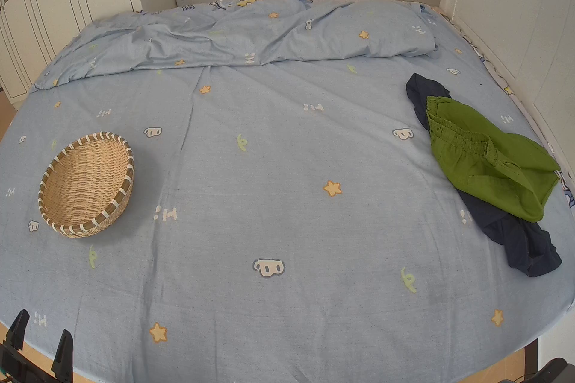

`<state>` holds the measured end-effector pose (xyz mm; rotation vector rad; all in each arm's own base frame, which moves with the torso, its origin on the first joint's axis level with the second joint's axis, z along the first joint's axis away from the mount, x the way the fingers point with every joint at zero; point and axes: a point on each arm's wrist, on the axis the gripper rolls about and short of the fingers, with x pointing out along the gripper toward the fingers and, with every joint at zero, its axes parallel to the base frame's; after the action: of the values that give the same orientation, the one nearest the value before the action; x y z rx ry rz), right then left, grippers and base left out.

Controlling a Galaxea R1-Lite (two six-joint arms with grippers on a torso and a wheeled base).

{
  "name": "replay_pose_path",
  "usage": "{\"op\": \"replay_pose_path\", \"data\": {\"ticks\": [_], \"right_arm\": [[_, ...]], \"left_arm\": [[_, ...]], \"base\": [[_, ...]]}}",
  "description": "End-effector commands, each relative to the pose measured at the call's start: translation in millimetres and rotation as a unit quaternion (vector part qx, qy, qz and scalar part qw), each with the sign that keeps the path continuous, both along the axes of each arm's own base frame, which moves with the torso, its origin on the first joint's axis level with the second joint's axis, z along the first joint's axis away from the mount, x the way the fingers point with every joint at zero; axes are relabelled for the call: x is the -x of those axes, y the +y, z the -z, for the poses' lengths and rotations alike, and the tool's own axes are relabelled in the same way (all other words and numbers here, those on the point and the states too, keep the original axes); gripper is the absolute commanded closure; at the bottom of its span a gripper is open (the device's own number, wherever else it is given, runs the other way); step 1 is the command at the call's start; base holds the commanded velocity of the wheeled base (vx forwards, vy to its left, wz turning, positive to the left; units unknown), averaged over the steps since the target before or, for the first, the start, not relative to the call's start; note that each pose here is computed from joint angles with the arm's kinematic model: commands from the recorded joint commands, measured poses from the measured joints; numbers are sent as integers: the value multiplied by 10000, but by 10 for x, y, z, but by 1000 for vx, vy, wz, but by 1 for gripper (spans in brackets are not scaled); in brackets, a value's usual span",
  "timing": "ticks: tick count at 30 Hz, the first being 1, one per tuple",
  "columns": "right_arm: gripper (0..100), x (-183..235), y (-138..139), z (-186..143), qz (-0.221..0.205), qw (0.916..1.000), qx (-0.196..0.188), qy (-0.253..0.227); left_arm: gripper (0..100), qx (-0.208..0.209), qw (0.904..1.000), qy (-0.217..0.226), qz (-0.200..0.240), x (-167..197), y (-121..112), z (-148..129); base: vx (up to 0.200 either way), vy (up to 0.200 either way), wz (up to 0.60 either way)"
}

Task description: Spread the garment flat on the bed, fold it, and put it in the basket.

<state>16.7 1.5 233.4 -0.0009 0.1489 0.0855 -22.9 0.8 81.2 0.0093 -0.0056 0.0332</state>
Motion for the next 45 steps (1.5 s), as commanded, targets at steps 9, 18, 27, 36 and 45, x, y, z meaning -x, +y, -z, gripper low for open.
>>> {"op": "replay_pose_path", "data": {"ticks": [9, 18, 27, 36, 45], "right_arm": [[0, -2449, 113, -203, -128, 9754, 532, 2136], [0, -3535, 189, -77, -560, 9747, 400, 2125], [0, -4130, 215, 141, -533, 9686, 412, 2395], [0, -4194, 245, 187, -579, 9682, 479, 2386], [0, -4346, 156, 142, -464, 9757, 458, 2092]], "left_arm": [[0, 1, 10000, 6, -3, -1, 0, 52], [0, 1, 10000, 6, -3, -1, 0, 52], [0, 1, 10000, 6, -3, -1, 0, 52], [0, 1, 10000, 6, -3, -1, 0, 52], [0, 1, 10000, 6, -3, -1, 0, 52]], "base": [[0, 0, 0], [0, 0, 0], [0, 0, 0], [0, 0, 0], [0, 0, 0]]}}
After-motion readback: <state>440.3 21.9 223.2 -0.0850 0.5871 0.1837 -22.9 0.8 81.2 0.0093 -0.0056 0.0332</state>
